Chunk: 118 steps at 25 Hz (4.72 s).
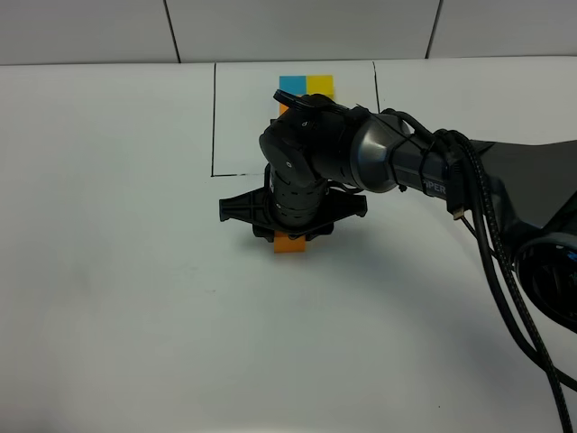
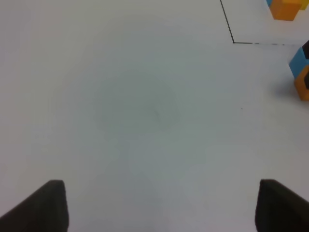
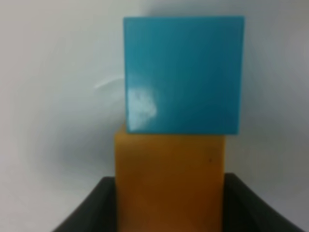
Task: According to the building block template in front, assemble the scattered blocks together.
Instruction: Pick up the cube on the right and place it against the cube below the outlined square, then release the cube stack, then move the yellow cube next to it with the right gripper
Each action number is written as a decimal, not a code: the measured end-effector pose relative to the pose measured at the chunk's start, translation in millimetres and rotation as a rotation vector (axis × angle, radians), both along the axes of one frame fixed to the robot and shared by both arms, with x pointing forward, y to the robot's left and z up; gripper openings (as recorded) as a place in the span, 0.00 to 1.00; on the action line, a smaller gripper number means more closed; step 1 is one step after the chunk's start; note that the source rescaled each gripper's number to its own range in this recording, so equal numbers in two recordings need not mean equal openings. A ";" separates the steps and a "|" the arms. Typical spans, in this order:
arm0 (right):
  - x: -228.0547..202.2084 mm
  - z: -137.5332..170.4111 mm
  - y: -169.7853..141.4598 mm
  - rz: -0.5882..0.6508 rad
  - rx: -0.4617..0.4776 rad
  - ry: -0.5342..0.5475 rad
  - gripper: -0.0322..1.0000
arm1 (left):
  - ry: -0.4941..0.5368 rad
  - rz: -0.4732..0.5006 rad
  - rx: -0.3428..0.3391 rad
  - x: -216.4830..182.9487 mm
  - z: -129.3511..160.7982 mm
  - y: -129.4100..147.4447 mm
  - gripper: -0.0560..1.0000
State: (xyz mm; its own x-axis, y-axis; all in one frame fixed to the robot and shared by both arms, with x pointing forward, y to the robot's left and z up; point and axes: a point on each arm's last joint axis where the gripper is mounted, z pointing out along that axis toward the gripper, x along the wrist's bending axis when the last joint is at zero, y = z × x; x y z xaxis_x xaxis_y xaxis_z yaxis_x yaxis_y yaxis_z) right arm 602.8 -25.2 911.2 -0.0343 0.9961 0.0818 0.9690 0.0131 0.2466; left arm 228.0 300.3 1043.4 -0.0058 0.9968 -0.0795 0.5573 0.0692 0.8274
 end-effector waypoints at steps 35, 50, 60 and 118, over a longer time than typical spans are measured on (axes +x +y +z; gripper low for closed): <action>-0.5 11.3 -4.9 0.085 0.014 0.009 0.83 | 0.000 0.000 0.000 0.0 0.0 0.0 0.69; -30.4 69.5 -85.8 0.273 -0.088 0.022 0.87 | 0.000 0.000 0.000 0.0 0.0 0.0 0.69; -84.9 77.6 -237.7 0.028 -0.098 -0.035 0.87 | 0.000 0.002 -0.003 0.0 0.0 0.0 0.69; -72.4 17.8 -248.3 0.646 -0.271 0.061 0.04 | 0.000 0.001 -0.001 0.0 0.0 0.0 0.69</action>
State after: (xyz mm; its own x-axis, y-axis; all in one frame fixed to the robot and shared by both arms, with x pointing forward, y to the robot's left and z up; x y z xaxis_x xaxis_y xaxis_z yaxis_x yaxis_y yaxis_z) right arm 530.5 -273.5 929.0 -0.6296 0.7631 -0.1460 0.7583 0.6445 0.0984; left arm 228.0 300.3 1043.4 -0.0067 0.9967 -0.0808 0.5573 0.0708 0.8273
